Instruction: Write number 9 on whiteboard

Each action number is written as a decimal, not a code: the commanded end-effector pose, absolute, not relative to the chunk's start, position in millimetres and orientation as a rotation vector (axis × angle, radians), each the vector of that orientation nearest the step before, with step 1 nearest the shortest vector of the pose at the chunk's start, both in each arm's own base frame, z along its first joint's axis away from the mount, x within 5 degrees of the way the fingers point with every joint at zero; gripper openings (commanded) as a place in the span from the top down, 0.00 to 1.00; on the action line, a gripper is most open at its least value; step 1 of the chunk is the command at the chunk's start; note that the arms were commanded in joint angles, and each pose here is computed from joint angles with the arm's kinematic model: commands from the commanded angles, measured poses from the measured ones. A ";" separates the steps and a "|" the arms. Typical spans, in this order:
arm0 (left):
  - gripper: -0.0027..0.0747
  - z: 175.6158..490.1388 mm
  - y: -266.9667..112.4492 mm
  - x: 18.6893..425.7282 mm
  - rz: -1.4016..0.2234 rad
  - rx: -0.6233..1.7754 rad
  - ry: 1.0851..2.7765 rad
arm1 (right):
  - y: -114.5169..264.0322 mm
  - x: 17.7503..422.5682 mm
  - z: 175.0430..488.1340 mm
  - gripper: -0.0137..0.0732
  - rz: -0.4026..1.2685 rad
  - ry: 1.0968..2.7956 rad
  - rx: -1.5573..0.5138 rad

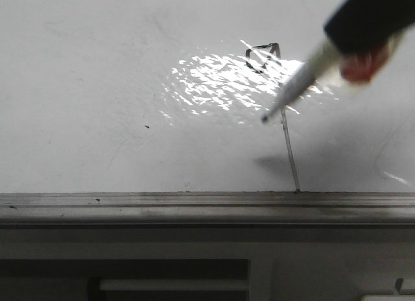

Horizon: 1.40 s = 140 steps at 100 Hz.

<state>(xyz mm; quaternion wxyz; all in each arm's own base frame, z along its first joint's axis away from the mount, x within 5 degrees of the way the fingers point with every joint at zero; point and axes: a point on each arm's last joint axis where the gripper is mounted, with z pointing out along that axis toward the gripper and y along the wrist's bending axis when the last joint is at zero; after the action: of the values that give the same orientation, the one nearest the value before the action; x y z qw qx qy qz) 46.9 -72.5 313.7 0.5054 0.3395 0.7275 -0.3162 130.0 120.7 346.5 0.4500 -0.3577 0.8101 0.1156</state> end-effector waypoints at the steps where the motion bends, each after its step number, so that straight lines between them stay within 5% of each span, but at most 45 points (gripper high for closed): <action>1: 0.58 323.4 -81.0 54.7 -0.736 0.840 1.690 | 122.1 122.9 383.7 0.89 0.333 1.819 -0.885; 10: 0.33 321.1 -94.3 63.6 -0.720 0.900 1.710 | 127.6 116.4 388.1 0.89 0.316 1.782 -0.995; 19: 0.31 322.2 -109.6 72.7 -0.731 0.953 1.724 | 138.1 111.5 381.6 0.90 0.313 1.761 -1.135; 53: 0.55 321.0 -178.0 97.0 -0.717 1.341 1.626 | 173.6 102.2 372.8 0.92 0.373 1.619 -1.322; 85: 0.57 318.1 -202.8 106.3 -0.713 1.394 1.629 | 177.8 102.8 369.5 0.92 0.372 1.627 -1.339; 107: 1.00 315.8 -203.5 105.4 -0.720 1.415 1.640 | 177.6 102.8 369.2 0.92 0.370 1.630 -1.341; 140: 0.99 296.0 -199.3 100.5 -0.734 1.458 1.709 | 186.7 106.1 337.8 0.88 0.351 1.773 -1.422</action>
<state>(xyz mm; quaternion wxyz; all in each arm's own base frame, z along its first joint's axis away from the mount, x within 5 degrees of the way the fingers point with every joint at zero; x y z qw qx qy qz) 98.7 -197.8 286.6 0.3565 0.6229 0.6470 -0.2577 105.0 183.7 339.2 0.4124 -0.5626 0.7028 0.1397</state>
